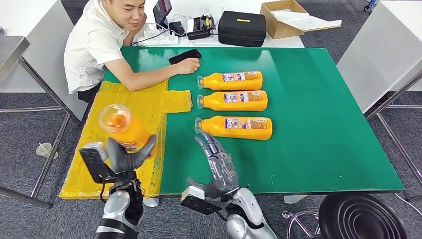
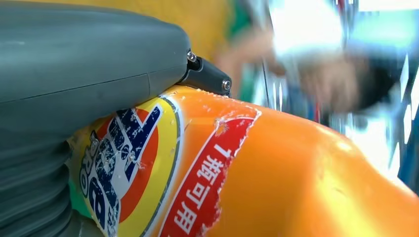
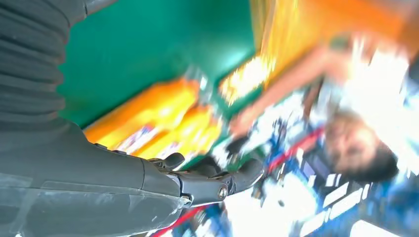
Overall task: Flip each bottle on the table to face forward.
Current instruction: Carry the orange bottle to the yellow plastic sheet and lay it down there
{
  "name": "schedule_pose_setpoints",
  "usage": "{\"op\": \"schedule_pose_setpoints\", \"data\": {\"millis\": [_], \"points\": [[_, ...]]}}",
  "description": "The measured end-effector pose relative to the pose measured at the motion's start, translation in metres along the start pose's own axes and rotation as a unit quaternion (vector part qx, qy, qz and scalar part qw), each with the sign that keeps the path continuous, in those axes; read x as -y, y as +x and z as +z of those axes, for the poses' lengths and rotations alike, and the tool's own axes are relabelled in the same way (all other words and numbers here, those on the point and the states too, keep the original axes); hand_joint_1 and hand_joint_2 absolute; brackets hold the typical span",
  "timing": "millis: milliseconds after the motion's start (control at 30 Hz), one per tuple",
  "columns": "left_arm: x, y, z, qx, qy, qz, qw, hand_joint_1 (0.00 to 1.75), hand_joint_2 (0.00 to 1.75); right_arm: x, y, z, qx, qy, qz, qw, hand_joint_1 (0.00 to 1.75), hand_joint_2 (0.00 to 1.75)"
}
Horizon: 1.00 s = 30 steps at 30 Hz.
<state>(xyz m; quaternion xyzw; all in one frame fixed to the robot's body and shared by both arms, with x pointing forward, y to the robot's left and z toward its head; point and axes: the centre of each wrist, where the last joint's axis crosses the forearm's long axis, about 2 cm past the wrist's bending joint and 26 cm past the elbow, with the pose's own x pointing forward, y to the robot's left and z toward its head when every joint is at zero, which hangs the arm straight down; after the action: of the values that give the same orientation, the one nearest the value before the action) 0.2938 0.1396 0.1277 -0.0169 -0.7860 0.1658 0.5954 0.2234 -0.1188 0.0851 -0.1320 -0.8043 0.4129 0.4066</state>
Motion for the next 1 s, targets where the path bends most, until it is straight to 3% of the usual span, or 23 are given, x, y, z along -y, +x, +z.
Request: {"op": "schedule_pose_setpoints", "data": {"millis": [67,333,467,533,600,667,867,900,1000], "points": [[-0.005,-0.001,0.0,0.003,0.029,-0.01,1.0,1.75,1.75,0.0,-0.002,0.004,-0.003,-0.024,-0.001,1.0,0.0,1.75],[-0.007,-0.002,0.0,0.007,0.038,-0.019,0.999,1.7,1.75,-0.001,-0.002,0.005,-0.005,-0.031,-0.003,0.999,0.0,1.75],[-0.013,-0.006,-0.001,0.029,0.062,-0.109,0.992,1.75,1.75,-0.004,-0.008,0.015,-0.021,-0.059,-0.015,0.998,0.0,1.75],[-0.026,-0.018,-0.008,0.036,-0.005,-0.301,0.953,1.75,1.75,-0.004,-0.013,0.02,-0.032,-0.054,-0.035,0.997,0.0,1.75],[-0.046,-0.035,-0.029,0.008,-0.106,-0.509,0.854,1.75,1.75,-0.002,-0.019,0.02,-0.031,-0.041,-0.066,0.996,0.0,1.75],[-0.056,-0.041,-0.051,-0.03,-0.151,-0.583,0.797,1.75,1.75,0.0,-0.02,0.016,-0.022,-0.037,-0.086,0.995,0.0,1.75],[-0.06,-0.043,-0.072,-0.041,-0.199,-0.614,0.763,1.75,1.75,0.003,-0.021,0.011,-0.014,-0.046,-0.099,0.994,0.0,1.75],[-0.06,-0.043,-0.074,-0.043,-0.213,-0.62,0.754,1.44,1.75,0.003,-0.021,0.01,-0.012,-0.046,-0.103,0.994,0.0,1.75],[-0.058,-0.043,-0.082,-0.052,-0.252,-0.635,0.728,0.15,1.75,0.004,-0.022,0.009,-0.007,-0.045,-0.116,0.992,0.0,1.75]]}}
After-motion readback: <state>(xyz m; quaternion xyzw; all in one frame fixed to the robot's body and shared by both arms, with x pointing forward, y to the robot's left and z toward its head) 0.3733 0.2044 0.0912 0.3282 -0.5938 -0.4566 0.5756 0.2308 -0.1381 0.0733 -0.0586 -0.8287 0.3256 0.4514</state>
